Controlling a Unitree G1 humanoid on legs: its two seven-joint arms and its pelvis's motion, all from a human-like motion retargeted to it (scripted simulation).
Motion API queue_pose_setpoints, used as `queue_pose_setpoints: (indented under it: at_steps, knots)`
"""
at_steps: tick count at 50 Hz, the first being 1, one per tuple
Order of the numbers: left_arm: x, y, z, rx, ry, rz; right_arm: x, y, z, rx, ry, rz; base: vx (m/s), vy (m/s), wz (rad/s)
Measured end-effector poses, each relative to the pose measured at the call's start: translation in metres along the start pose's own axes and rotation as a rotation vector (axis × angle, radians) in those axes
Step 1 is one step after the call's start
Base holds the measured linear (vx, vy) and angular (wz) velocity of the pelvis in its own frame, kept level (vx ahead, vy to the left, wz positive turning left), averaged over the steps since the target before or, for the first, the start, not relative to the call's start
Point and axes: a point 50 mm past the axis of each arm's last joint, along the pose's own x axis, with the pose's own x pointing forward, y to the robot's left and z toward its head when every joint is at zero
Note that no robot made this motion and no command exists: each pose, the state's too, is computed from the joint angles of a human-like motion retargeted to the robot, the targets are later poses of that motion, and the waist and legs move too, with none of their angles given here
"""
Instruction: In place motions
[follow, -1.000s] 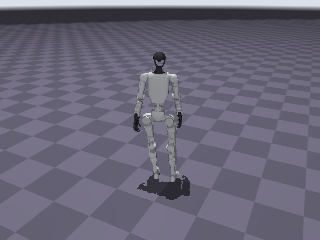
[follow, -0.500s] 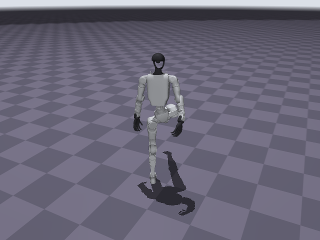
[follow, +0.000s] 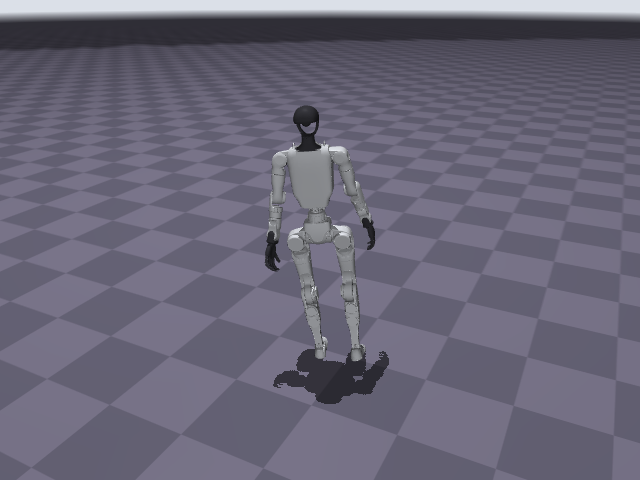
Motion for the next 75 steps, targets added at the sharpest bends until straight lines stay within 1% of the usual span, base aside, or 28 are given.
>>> queue_pose_setpoints:
  at_steps: [5,8,12,15,19,22,24,27,30,33,39,46,52,58,67,75]
  knots:
    - [0.002,-0.001,-0.009,-0.106,0.007,-0.005,-0.004,0.011,0.04,0.008,-0.164,0.029,0.08,-0.18,-1.01]
    - [0.0,0.0,0.012,-0.185,-0.06,-0.002,-0.007,0.019,0.056,-0.019,-0.227,0.058,-0.14,-0.2,-0.33]
    - [-0.006,0.002,0.048,-0.234,-0.198,-0.018,-0.009,0.03,0.06,-0.142,-0.248,0.102,-0.1,-0.17,0.38]
    - [-0.013,0.011,0.071,-0.168,-0.281,-0.013,-0.005,0.037,0.038,-0.221,-0.185,0.114,-0.03,-0.15,0.78]
    - [-0.024,0.027,0.101,0.005,-0.386,0.015,-0.001,0.037,-0.028,-0.205,0.067,0.123,0.02,-0.1,0.62]
    - [-0.033,0.035,0.119,0.081,-0.464,0.036,-0.01,0.037,-0.081,-0.12,0.311,0.153,0.04,-0.13,-0.07]
    - [-0.038,0.036,0.13,0.097,-0.514,0.041,-0.016,0.038,-0.105,-0.038,0.427,0.186,-0.02,-0.09,-0.18]
    - [-0.042,0.032,0.138,0.084,-0.558,0.039,-0.022,0.04,-0.125,0.096,0.498,0.218,-0.02,-0.11,0.03]
    - [-0.04,0.027,0.135,0.081,-0.547,0.021,-0.023,0.039,-0.132,0.191,0.491,0.218,0.0,-0.07,0.12]
    - [-0.033,0.024,0.122,0.109,-0.487,0.012,-0.022,0.034,-0.129,0.202,0.463,0.219,0.0,-0.06,-0.12]
    - [-0.019,0.021,0.089,0.152,-0.334,0.033,-0.018,0.03,-0.112,0.083,0.42,0.258,0.01,-0.04,-0.44]
    - [-0.011,0.014,0.064,0.148,-0.235,0.015,-0.008,0.033,-0.079,-0.001,0.27,0.179,0.01,-0.01,-0.11]
    - [-0.012,0.013,0.068,0.142,-0.247,-0.007,-0.004,0.041,-0.056,-0.02,0.176,0.187,0.0,0.0,0.03]
    - [-0.017,0.015,0.083,0.141,-0.302,-0.025,-0.004,0.044,-0.048,-0.059,0.161,0.213,0.0,0.02,0.21]
    - [-0.023,0.018,0.101,0.142,-0.378,-0.007,-0.005,0.042,-0.053,-0.088,0.186,0.209,0.0,0.01,0.09]
    - [-0.019,0.019,0.09,0.138,-0.334,0.01,-0.007,0.041,-0.068,-0.074,0.241,0.228,0.0,0.0,0.0]
